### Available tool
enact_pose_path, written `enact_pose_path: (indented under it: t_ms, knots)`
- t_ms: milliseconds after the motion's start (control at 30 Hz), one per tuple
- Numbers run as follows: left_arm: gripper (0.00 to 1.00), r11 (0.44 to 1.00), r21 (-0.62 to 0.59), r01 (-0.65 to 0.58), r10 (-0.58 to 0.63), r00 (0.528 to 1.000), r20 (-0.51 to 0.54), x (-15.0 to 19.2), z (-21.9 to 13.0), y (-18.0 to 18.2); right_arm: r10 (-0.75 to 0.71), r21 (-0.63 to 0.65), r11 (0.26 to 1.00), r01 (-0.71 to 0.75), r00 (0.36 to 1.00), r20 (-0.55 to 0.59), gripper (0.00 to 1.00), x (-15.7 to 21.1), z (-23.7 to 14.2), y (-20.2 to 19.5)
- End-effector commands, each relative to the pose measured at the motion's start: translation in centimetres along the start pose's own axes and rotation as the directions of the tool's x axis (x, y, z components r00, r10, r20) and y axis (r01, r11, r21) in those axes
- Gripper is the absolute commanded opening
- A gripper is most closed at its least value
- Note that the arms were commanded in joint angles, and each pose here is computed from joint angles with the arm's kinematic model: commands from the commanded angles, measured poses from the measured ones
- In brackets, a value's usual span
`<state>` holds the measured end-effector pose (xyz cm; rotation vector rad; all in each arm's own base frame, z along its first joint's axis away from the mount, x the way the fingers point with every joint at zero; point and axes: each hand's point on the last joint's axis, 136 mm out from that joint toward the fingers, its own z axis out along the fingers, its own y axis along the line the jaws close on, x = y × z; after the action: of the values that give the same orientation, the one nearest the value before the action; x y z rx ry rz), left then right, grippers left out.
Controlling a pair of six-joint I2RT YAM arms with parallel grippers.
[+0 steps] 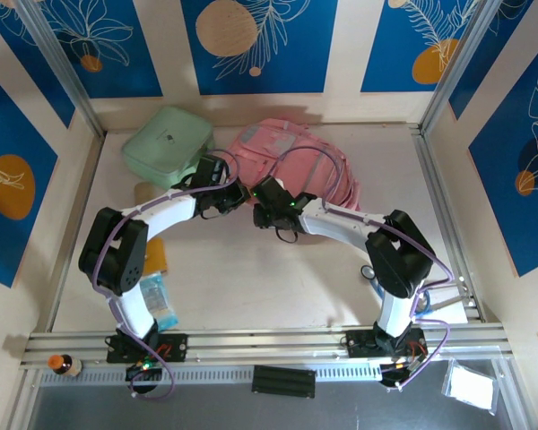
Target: Pack books, pencil case, and school supplies into a backpack
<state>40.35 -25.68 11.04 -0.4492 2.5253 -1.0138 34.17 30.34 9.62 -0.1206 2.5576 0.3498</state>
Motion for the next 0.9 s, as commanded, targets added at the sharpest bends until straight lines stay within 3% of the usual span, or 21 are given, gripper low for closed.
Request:
enact_pose_path:
  t_ms: [0, 533, 867]
  knots:
    - [0.00, 0.989, 0.142, -0.041, 0.047, 0.998, -0.038, 1.0, -0.9, -3.9, 0.039, 0.030, 0.999, -0.040, 0.998, 0.044, 0.34, -1.6, 0.5, -0.5]
    - [0.00, 0.986, 0.162, -0.028, 0.035, 0.999, -0.038, 1.0, -1.1, -4.4, 0.021, 0.124, 0.991, -0.038, 0.990, 0.140, 0.26, -4.0, 1.5, -2.1]
    - [0.00, 0.990, 0.128, -0.052, 0.055, 0.998, -0.020, 0.4, -1.4, -3.9, -0.008, 0.163, 0.987, -0.015, 0.991, 0.137, 0.17, -2.8, 0.7, -4.5]
